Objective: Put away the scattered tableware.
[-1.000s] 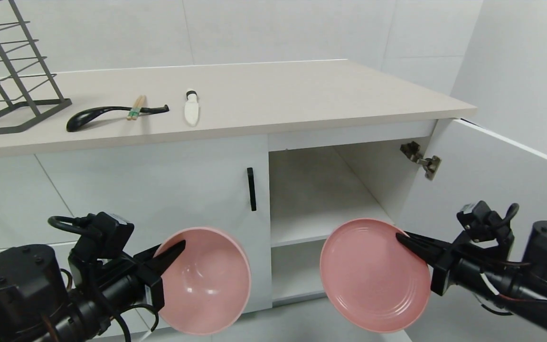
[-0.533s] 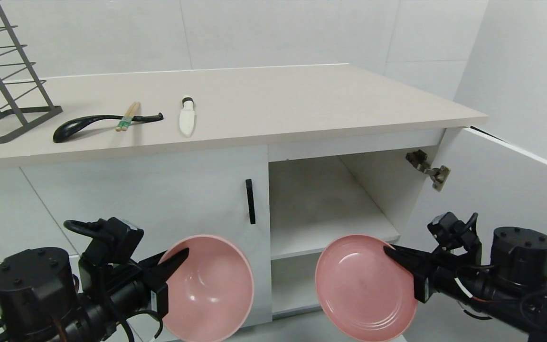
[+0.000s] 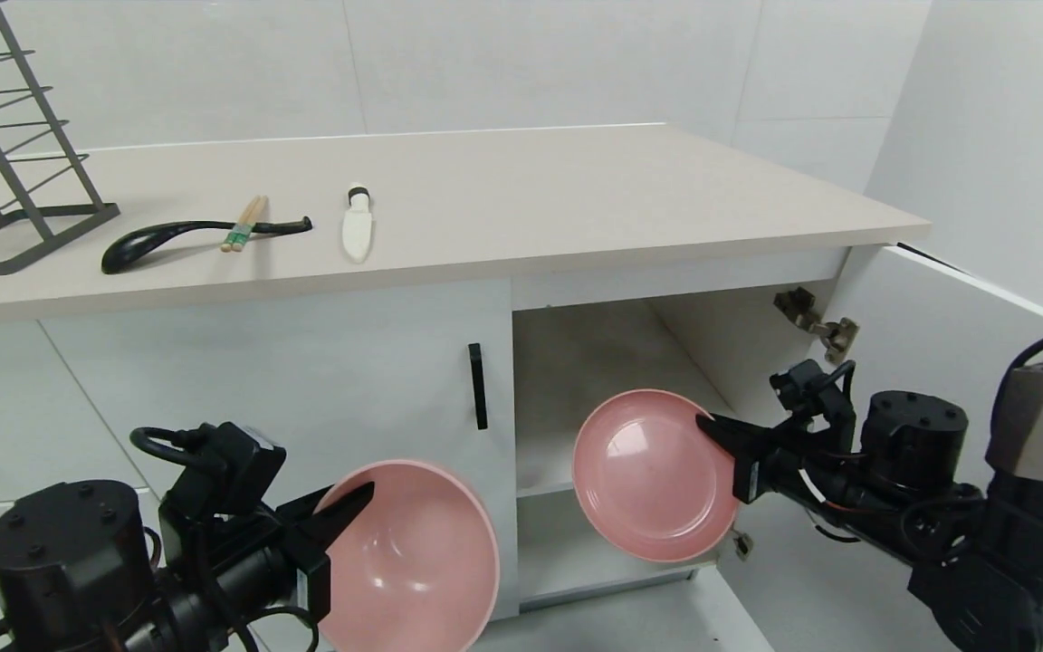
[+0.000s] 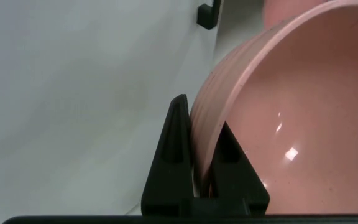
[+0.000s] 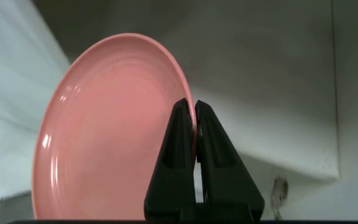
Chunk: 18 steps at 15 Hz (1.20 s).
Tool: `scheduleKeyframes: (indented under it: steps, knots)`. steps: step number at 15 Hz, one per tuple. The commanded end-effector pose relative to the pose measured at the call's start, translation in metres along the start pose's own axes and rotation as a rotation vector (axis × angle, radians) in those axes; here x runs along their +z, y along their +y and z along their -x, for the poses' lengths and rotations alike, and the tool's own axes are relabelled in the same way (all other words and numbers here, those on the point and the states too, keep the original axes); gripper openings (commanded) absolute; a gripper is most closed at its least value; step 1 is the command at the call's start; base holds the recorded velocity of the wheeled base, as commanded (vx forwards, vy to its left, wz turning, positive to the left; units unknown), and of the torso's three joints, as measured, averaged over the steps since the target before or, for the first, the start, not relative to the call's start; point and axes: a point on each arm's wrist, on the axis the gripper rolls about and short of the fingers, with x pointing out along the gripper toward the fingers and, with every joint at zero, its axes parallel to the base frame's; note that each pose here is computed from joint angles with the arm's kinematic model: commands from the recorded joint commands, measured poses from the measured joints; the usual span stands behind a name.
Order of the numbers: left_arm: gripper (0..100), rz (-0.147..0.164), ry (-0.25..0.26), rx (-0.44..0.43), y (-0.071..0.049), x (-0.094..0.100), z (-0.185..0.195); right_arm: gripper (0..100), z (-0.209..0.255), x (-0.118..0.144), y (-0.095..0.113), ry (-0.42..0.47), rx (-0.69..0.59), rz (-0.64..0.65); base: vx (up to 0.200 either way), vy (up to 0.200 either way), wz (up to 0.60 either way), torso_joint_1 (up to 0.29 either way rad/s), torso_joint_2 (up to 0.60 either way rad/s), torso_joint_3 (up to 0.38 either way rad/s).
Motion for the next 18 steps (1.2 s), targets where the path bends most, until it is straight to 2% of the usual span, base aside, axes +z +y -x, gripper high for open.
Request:
scheduleKeyframes:
  steps: [1,2,5,9,12,15,18]
  knots:
    - [0,0.000,0.025,0.003,-0.002,0.001,0.009,0,-0.023,-0.021,-0.008,0.039,-0.005,-0.017,0.200,0.000,0.00,0.002,0.01,0.002]
    - [0,-0.004,0.022,-0.010,-0.004,0.003,0.016,0,-0.026,-0.025,-0.011,0.048,-0.011,-0.021,0.200,0.000,0.00,-0.012,0.00,0.012]
    - [0,-0.021,-0.004,-0.061,-0.012,0.009,0.032,0,-0.036,-0.030,-0.019,0.039,-0.026,-0.046,0.000,0.000,0.00,0.000,0.00,0.000]
    - [0,-0.020,-0.011,-0.057,-0.011,0.010,0.032,0,-0.044,-0.032,-0.019,0.033,-0.020,-0.133,0.000,0.000,0.00,0.000,0.00,0.000]
    - [0,-0.019,-0.010,-0.054,-0.011,0.010,0.031,0,-0.060,-0.043,-0.023,0.033,-0.022,-0.136,0.000,0.000,0.00,0.000,0.00,0.000]
    - [0,-0.018,-0.005,-0.049,-0.010,0.010,0.030,0,-0.079,-0.045,-0.028,-0.004,-0.020,-0.125,0.000,0.000,0.00,0.000,0.00,0.000]
    - [0,-0.018,-0.005,-0.048,-0.010,0.010,0.030,0,-0.097,-0.053,-0.033,-0.026,-0.016,-0.168,0.000,0.000,0.00,0.000,0.00,0.000]
